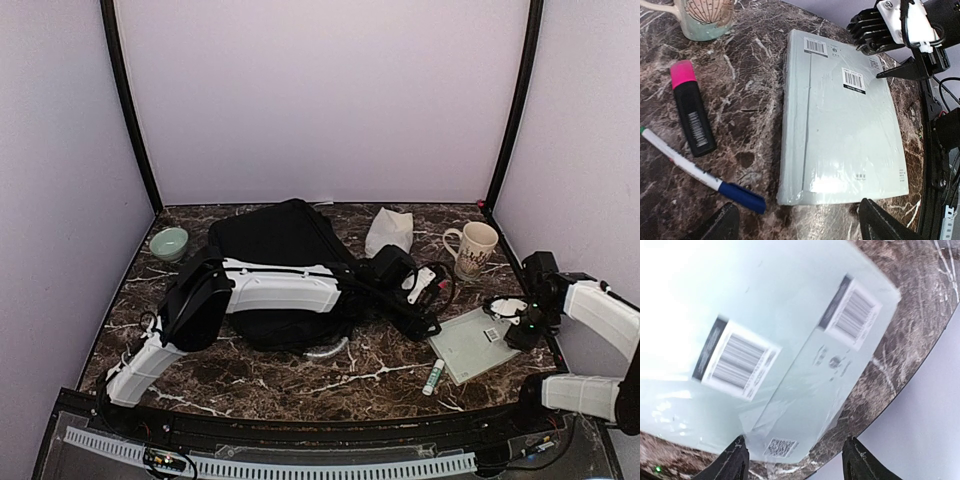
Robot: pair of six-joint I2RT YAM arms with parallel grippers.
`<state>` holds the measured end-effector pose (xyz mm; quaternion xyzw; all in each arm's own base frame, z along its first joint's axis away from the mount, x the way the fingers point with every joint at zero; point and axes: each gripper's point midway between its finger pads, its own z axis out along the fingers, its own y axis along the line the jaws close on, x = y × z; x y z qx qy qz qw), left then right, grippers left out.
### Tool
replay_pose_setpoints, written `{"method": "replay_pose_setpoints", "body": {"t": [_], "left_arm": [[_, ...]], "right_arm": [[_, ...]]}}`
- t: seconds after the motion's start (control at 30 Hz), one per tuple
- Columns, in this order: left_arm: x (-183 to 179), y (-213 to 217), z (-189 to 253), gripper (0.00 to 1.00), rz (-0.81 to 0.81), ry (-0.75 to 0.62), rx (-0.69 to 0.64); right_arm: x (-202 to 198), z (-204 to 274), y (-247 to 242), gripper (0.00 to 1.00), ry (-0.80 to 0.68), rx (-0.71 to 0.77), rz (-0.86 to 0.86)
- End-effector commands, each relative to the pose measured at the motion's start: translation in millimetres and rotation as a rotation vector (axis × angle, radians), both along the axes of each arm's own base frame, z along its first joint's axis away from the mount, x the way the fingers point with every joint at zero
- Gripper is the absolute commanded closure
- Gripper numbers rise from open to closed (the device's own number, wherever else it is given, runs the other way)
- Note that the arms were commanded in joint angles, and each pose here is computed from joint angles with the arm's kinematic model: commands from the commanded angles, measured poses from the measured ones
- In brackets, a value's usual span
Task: Pack the student bag
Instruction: Move the book to the center of the board.
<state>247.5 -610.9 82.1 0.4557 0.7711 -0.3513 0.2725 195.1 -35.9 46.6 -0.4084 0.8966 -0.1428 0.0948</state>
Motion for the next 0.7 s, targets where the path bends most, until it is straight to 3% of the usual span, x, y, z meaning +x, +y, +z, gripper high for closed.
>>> {"method": "replay_pose_setpoints", "body": {"t": [0.0, 0.3, 0.67], "left_arm": [[-4.0, -26.9, 30.2, 0.15, -0.031, 0.017, -0.107], [-1.1, -34.7, -4.5, 0.15, -0.02, 0.021, -0.066], [-0.6, -28.5, -20.5, 0.15, -0.027, 0.008, -0.005]], "right_arm": [[-13.6, -1.3, -8.6, 0.35, 0.04, -0.06, 0.045], [-26.0, -20.5, -21.3, 0.34, 0.095, -0.139, 0.056], [-1.8, -34.2, -31.0, 0.34, 0.08, -0.19, 0.04]]}}
